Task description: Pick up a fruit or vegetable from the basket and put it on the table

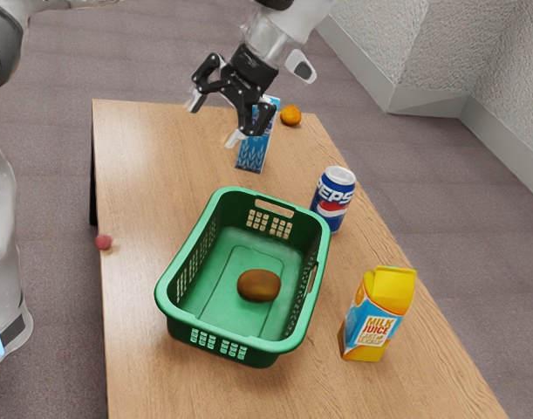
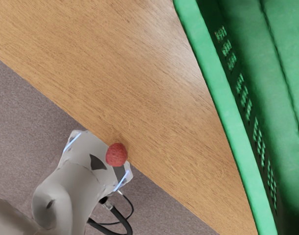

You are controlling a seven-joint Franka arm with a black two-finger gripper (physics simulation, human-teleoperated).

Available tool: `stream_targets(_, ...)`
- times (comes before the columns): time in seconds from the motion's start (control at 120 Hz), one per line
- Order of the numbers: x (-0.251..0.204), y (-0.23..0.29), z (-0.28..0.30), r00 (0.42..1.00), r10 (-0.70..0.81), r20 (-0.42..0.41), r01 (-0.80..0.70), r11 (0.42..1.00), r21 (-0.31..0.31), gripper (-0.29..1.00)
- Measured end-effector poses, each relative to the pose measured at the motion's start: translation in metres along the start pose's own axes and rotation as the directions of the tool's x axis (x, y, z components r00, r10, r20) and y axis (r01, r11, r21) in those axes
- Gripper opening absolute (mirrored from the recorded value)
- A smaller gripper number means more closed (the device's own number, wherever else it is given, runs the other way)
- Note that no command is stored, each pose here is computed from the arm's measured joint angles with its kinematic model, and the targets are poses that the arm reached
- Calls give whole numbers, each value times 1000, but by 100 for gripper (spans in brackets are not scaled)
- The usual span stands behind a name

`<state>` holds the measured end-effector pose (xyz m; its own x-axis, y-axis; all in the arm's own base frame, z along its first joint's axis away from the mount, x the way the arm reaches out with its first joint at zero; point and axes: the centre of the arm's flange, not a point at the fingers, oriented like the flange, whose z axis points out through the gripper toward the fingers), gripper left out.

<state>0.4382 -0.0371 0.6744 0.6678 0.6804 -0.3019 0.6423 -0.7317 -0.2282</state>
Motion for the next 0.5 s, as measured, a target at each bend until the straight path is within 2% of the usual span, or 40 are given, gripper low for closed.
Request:
stream_targets(0.058,6,8,-8,986,-157,-53,152,985,-87,70)
stream_targets(0.142,9,18,-19,936,-344,-75,325,926,-193,70)
stream_targets(0.208,-12,24,-40,899,-428,-94,386,875,-291,70)
stream_targets(0.258,-35,31,-50,892,-439,-106,383,860,-338,70)
stream_targets(0.375,-36,47,-54,898,-424,-116,356,856,-373,70)
stream_targets(0.5,-58,73,-49,943,-281,-177,203,910,-362,70)
